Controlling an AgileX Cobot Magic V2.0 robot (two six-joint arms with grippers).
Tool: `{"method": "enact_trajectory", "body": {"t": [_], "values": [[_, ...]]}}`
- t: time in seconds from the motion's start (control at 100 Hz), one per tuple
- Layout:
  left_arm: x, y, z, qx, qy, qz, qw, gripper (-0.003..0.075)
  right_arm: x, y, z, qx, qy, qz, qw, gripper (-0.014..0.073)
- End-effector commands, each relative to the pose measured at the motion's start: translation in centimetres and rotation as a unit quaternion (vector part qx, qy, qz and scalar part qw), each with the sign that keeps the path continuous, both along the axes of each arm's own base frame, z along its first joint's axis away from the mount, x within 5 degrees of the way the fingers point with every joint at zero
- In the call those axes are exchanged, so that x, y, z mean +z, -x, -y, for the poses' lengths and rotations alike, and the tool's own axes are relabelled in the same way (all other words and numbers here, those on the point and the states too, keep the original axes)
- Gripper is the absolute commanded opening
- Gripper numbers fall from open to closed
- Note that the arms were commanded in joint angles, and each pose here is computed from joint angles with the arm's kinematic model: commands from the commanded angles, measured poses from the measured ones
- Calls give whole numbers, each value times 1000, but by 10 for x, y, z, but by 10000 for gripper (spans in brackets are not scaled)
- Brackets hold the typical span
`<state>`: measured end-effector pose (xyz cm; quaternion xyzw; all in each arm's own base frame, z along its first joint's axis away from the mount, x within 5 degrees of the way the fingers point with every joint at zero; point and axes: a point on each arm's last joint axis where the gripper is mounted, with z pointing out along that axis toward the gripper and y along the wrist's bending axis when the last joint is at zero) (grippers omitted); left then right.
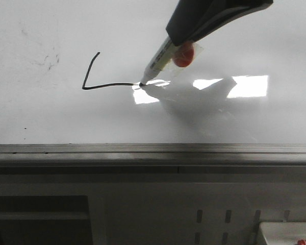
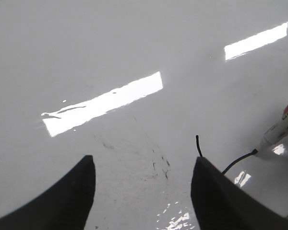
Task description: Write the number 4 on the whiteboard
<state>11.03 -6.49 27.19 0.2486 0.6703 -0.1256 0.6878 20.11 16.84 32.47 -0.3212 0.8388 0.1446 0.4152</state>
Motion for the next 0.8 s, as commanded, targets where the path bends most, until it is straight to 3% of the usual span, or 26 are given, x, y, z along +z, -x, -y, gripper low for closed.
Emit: {"method": "enact_trajectory", "body": {"t": [0.0, 0.18, 0.47, 0.79], "values": [[16, -1, 0, 0, 35, 39, 999, 407, 29, 1, -3, 11, -33, 61, 998, -64], [16, -1, 0, 0, 35, 39, 999, 407, 53, 5, -14, 33, -56, 96, 993, -64], [16, -1, 0, 0, 35, 39, 999, 407, 44, -16, -23, 24, -49, 107, 993, -64], [16, -1, 0, 0, 35, 39, 999, 407, 9, -2, -29, 41, -1, 15, 999, -64]]}}
